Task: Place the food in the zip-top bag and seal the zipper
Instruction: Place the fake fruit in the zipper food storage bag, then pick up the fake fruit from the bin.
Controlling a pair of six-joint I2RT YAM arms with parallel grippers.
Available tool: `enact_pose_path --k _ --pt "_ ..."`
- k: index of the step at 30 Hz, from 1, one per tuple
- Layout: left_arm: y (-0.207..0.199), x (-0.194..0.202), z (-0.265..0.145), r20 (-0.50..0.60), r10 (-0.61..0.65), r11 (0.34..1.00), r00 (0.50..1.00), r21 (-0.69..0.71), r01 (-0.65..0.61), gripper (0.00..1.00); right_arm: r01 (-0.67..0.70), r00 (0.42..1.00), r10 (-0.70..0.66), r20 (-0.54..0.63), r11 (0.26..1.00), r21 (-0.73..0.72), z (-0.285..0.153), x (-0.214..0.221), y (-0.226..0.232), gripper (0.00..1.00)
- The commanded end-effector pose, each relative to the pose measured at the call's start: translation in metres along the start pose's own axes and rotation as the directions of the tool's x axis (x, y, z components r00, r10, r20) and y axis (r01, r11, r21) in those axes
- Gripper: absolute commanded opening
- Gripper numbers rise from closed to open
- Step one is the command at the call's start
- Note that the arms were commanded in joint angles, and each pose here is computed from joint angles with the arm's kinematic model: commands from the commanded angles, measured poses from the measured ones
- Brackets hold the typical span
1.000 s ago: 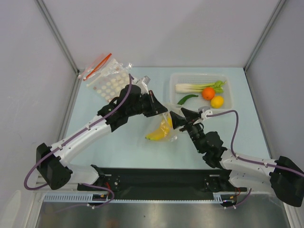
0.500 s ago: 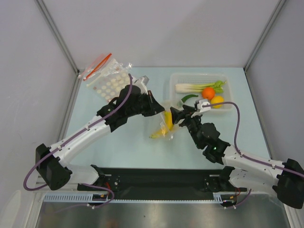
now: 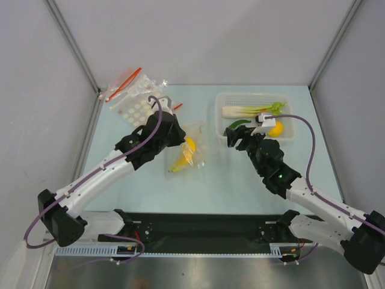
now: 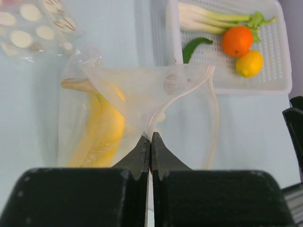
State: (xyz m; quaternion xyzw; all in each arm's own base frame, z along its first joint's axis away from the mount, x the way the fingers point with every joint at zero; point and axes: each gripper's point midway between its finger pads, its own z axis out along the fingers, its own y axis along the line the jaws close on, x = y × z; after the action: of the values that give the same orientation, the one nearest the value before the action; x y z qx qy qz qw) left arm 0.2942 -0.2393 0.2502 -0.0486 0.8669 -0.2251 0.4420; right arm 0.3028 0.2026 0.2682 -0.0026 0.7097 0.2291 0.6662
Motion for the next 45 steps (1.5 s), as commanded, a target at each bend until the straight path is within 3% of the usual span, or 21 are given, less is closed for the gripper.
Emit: enact_pose_path --k 1,10,15,17,19,23,26,35,45 --pt "0.021 -0.046 -0.028 0.192 0.019 0.996 0.981 -0.090 -0.001 0.00 -0.105 0.992 0.104 -0.067 0.995 -0.005 0.010 -0.003 -0.010 0.70" --pt "0.021 -0.030 -0.007 0.136 0.062 0.994 0.989 -0.102 -0.048 0.00 -0.127 0.978 0.155 -0.140 0.973 0.195 0.035 0.005 -0.073 0.70" --pt "0.021 -0.024 -0.003 0.117 0.056 0.994 0.992 -0.099 -0.044 0.00 -0.207 0.963 0.247 -0.105 0.932 0.297 0.048 0.002 -0.099 0.73" --pt "0.020 -0.025 -0.004 0.124 0.047 0.995 0.991 -0.091 -0.035 0.00 -0.260 0.951 0.301 -0.075 0.905 0.336 0.055 0.004 -0.106 0.80" --pt "0.019 -0.024 -0.006 0.127 0.037 0.997 0.991 -0.079 -0.027 0.00 -0.284 0.945 0.324 -0.051 0.885 0.370 0.060 0.000 -0.112 0.82" --pt "0.019 -0.023 -0.007 0.133 0.029 0.998 0.991 -0.066 -0.020 0.00 -0.364 0.915 0.404 0.025 0.794 0.488 0.072 0.000 -0.132 0.87" --pt "0.019 -0.023 -0.007 0.132 0.027 0.998 0.991 -0.067 -0.018 0.00 -0.388 0.908 0.415 0.064 0.769 0.507 0.082 -0.009 -0.141 0.88" --pt "0.016 -0.018 -0.004 0.113 0.029 0.999 0.993 -0.049 -0.023 0.00 -0.083 0.978 0.194 -0.078 0.703 0.706 0.112 -0.007 -0.189 0.96" --pt "0.013 -0.017 -0.005 0.107 0.025 0.999 0.994 -0.034 -0.022 0.00 0.106 0.977 0.082 -0.196 0.615 0.782 0.134 0.013 -0.249 0.98"
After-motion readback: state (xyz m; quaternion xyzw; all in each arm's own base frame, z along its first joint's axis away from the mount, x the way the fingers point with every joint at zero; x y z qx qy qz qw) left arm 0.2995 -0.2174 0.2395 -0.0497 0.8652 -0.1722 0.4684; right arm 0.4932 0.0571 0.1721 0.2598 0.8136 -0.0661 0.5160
